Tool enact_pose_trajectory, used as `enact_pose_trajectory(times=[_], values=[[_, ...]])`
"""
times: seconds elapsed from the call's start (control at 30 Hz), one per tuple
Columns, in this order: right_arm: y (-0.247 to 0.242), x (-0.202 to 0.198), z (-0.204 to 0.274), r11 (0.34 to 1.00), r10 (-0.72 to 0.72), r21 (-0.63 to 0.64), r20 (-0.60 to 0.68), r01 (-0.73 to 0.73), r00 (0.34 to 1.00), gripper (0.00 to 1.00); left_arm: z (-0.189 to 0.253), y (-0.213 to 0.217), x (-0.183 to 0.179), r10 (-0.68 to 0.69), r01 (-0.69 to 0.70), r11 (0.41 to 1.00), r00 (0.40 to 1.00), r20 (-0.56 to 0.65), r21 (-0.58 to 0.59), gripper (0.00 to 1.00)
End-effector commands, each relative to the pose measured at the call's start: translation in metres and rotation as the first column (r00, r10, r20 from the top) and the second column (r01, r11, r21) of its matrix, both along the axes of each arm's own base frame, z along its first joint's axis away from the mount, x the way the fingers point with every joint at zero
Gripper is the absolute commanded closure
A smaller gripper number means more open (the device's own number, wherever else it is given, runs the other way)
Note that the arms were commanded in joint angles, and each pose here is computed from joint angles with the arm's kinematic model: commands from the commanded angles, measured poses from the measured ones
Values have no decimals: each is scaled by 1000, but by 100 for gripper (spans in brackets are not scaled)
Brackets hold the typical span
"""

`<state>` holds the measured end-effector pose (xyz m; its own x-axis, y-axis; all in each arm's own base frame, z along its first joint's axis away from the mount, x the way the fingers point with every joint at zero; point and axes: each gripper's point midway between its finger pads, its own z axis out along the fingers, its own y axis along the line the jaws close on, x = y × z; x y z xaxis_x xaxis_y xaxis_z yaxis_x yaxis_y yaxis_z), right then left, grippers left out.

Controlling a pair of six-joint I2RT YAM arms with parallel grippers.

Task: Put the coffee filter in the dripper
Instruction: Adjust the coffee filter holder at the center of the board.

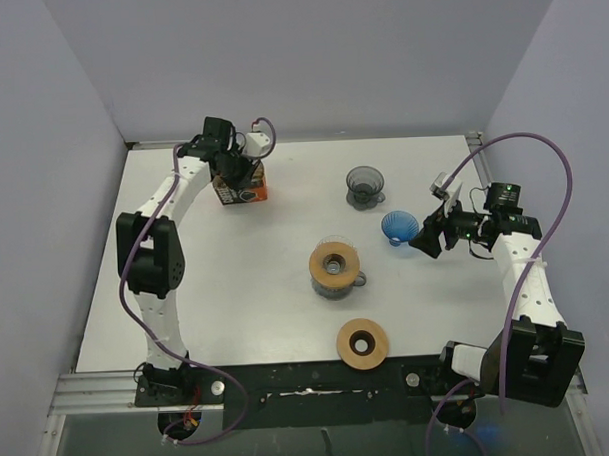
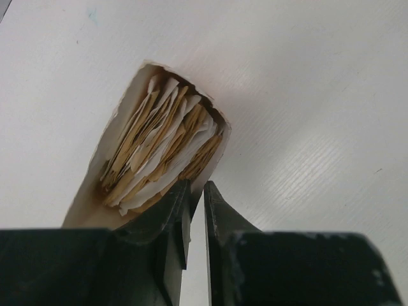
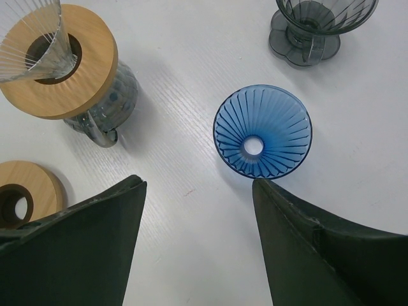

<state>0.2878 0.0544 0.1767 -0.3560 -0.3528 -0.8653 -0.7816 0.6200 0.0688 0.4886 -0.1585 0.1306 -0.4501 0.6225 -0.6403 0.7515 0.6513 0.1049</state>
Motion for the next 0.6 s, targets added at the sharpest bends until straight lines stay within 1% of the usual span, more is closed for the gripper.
enact_pose_trajectory(times=[0.0, 0.17, 0.3, 0.47, 0.57], values=[[1, 5, 7, 1000, 19, 4, 39, -19, 999, 31, 14, 1, 6, -5, 4, 1000, 1000, 16, 5, 92], [0, 5, 7, 1000, 18, 3, 39, -18, 999, 31, 19, 1, -5, 56, -55, 998, 998, -26, 14, 100], [0, 5, 6, 1000, 18, 2, 38, -18, 999, 30, 21, -2, -22, 134, -132, 991, 988, -76, 35, 100], [0, 6, 5, 1000, 16, 1, 33, -16, 999, 30, 20, -7, -45, 263, -263, 965, 952, -155, 18, 100], [-1, 6, 4, 1000, 14, 1, 29, -14, 999, 30, 20, -8, -54, 306, -312, 950, 927, -216, 5, 100]])
